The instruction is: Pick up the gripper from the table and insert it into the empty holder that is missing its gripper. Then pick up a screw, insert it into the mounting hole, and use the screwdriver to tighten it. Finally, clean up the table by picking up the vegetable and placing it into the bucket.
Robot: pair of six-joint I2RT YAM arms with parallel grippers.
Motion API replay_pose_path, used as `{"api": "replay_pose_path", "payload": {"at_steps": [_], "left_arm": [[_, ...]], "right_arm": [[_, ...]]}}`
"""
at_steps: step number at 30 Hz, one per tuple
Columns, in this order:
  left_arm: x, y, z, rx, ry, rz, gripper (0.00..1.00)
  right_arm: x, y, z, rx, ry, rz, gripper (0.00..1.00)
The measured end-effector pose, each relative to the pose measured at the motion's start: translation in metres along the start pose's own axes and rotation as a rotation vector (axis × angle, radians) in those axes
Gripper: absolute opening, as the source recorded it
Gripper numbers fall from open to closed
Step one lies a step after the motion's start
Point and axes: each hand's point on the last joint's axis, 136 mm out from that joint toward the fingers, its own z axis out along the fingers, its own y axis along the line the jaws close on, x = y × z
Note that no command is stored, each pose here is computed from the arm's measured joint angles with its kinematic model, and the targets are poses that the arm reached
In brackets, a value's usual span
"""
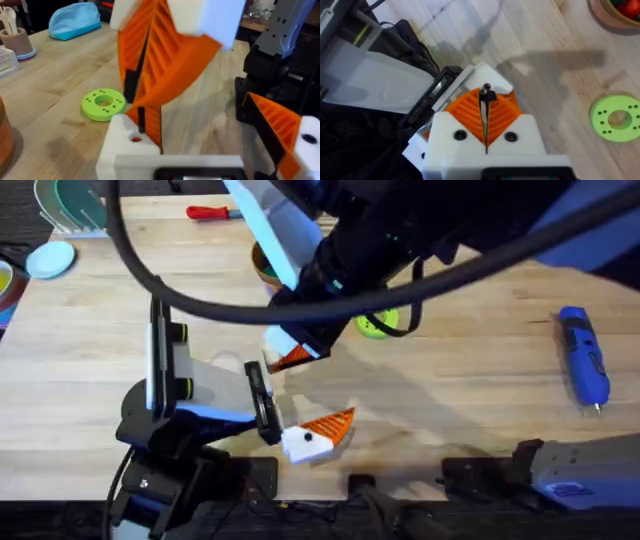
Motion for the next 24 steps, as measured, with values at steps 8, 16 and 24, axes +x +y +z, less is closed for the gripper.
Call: {"api": "replay_pose_path", "payload": {"at_steps": [8,16,24], "left_arm": [[0.000,0.001,0.000,-0.004,0.000,0.000,0.993],[0.000,0.001,0.000,-0.004,0.000,0.000,0.993],[0.001,0.001,0.000,-0.005,0.004,-0.007,0.993]], "right_arm": [[0.001,-0.003,0.006,0.007,0.015,0.004,0.006],[0.001,-0.004,0.008,0.013,0.020,0.005,0.006],[0.004,-0.007,0.024,0.014,0.064,0.011,0.006]]}}
